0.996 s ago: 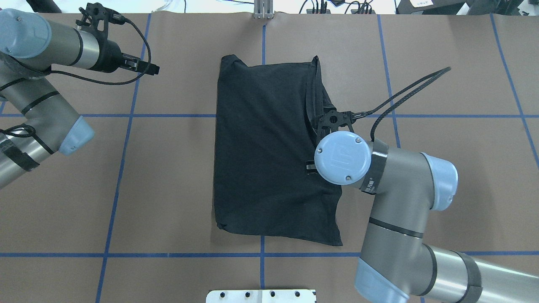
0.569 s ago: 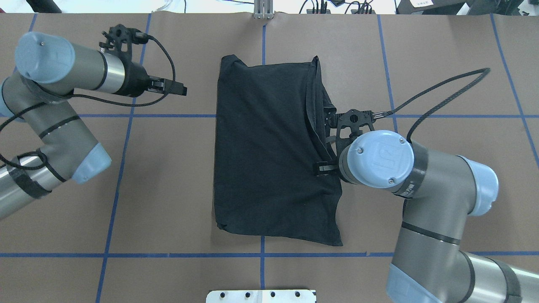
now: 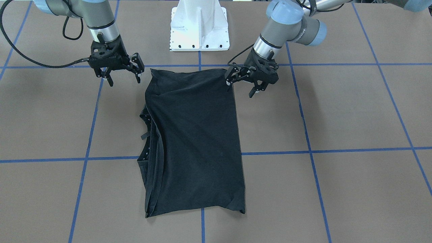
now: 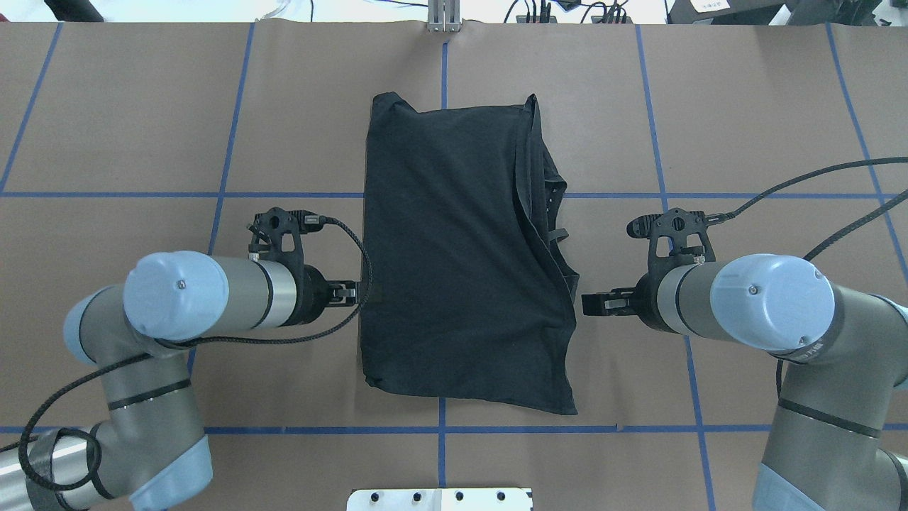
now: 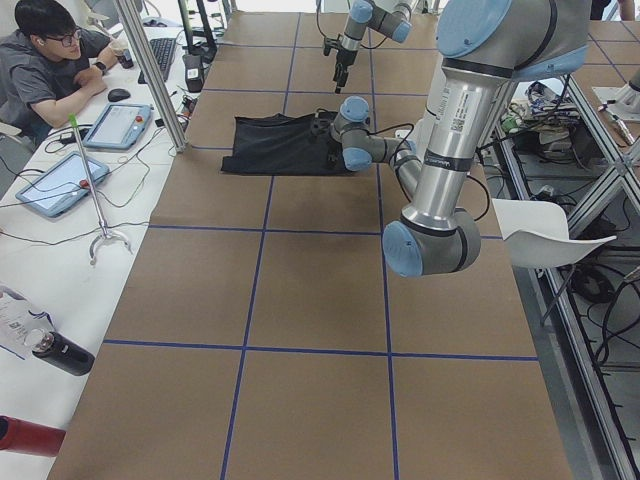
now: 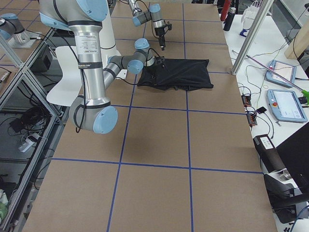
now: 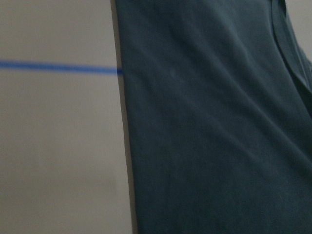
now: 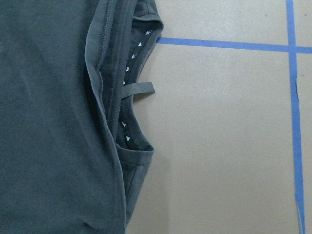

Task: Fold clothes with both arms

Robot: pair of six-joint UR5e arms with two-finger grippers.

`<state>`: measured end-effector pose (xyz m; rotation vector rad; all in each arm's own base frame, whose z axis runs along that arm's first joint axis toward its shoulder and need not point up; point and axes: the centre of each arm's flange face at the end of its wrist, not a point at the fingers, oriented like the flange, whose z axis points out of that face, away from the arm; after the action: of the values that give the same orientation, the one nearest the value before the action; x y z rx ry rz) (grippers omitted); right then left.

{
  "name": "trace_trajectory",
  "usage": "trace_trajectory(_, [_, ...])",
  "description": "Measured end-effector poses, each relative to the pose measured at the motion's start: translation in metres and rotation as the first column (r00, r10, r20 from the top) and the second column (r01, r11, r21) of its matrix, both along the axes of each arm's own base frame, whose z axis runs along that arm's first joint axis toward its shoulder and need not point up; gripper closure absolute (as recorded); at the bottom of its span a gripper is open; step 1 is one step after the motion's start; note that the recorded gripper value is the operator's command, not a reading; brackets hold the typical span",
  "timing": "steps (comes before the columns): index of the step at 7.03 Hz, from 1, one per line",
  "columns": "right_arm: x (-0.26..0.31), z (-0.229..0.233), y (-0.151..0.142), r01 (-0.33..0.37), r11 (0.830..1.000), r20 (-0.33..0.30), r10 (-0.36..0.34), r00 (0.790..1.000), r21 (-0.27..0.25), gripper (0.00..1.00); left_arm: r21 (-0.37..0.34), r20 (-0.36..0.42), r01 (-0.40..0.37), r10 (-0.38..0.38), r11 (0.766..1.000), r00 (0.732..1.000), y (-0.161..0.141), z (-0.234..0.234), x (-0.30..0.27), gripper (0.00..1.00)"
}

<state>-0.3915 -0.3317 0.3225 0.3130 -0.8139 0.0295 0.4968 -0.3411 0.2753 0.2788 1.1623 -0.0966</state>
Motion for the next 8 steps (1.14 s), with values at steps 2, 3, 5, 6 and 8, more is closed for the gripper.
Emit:
trace_trajectory(2, [0.001, 0.003, 0.0, -0.003, 1.0, 0.001, 0.003, 1.0, 0.002, 0.0, -0.067, -0.001, -0.006, 0.006, 0.998, 1.0, 0.044, 0.009, 0.026, 0.14])
trace_trajectory(3, [0.001, 0.002, 0.0, -0.004, 1.0, 0.003, 0.004, 1.0, 0.004, 0.0, -0.089, 0.011, -0.013, 0.014, 0.996, 1.0, 0.057, 0.018, 0.033, 0.27])
trace_trajectory(5, [0.001, 0.001, -0.001, -0.006, 1.0, 0.005, 0.006, 1.0, 0.005, 0.0, -0.11, 0.017, -0.022, 0.024, 0.994, 1.0, 0.068, 0.024, 0.04, 0.3])
trace_trajectory(6, [0.001, 0.0, -0.001, -0.007, 1.0, 0.006, 0.007, 1.0, 0.006, 0.0, -0.112, 0.015, -0.025, 0.026, 0.993, 1.0, 0.069, 0.023, 0.041, 0.36])
trace_trajectory(8, [0.002, 0.0, -0.002, -0.009, 1.0, 0.006, 0.009, 1.0, 0.007, 0.0, -0.113, 0.009, -0.03, 0.031, 0.993, 0.999, 0.071, 0.02, 0.043, 0.51])
